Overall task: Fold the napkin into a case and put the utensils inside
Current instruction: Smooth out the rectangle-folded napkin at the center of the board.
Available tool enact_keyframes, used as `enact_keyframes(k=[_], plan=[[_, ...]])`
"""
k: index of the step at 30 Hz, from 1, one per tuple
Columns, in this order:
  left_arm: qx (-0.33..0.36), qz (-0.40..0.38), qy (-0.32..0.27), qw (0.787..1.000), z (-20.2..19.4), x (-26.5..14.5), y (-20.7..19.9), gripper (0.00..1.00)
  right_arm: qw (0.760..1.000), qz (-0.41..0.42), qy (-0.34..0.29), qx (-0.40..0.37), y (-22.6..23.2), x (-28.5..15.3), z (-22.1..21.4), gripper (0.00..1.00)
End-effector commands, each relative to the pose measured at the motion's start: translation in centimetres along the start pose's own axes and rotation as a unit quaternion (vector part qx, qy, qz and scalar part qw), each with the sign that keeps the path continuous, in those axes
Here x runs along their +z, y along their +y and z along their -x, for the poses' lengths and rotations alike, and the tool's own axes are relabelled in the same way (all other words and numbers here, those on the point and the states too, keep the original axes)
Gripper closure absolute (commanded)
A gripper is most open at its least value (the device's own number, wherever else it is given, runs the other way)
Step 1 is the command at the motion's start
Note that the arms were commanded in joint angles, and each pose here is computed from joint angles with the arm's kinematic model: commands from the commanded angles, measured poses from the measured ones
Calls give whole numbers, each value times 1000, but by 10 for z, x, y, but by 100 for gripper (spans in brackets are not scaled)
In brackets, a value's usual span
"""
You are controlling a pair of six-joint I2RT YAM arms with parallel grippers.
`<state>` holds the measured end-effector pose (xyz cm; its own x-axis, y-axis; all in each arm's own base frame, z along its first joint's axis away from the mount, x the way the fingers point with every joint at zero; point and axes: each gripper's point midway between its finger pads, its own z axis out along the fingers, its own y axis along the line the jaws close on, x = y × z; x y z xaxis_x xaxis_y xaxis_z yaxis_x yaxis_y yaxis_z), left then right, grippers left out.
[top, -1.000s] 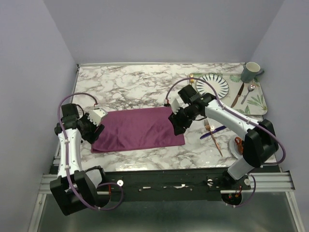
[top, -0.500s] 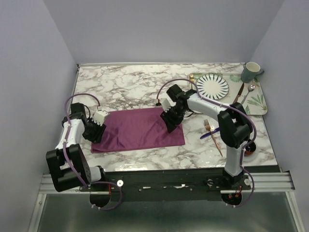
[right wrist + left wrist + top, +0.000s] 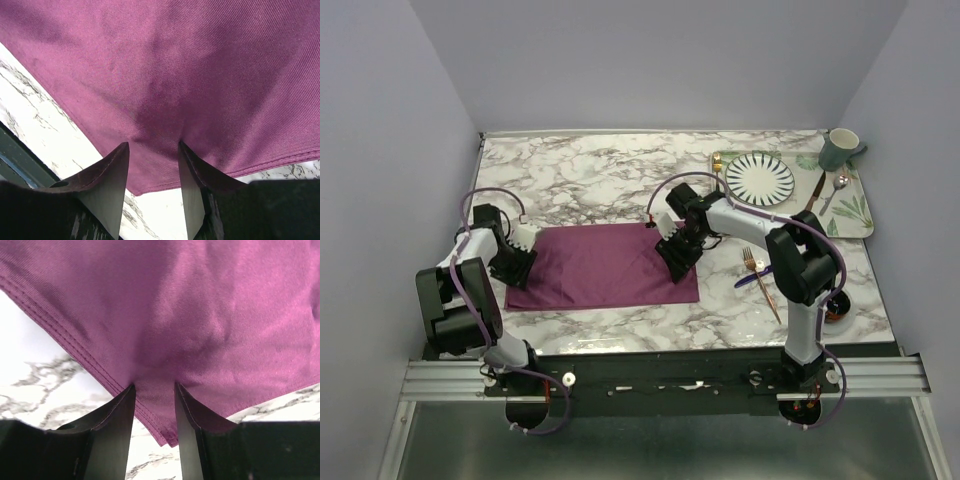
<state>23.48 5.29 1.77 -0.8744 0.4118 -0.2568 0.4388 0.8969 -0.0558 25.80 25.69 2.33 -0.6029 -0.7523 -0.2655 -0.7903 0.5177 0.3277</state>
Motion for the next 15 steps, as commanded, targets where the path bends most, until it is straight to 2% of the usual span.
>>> enact_keyframes(k=[1,6,8,15], plan=[[-18,9,-6,1000,16,12,13,52,998,-48,28,10,-21,12,-11,49],[-42,3,-17,999,31,13,19,50,996,-81,31,23,-34,5,-10,49],[-42,-12,-39,998,45,7,16,47,996,-83,24,28,-36,0,-8,49],[-12,-25,-84,996,66,-41,6,44,999,-20,-28,11,-4,-28,14,49]])
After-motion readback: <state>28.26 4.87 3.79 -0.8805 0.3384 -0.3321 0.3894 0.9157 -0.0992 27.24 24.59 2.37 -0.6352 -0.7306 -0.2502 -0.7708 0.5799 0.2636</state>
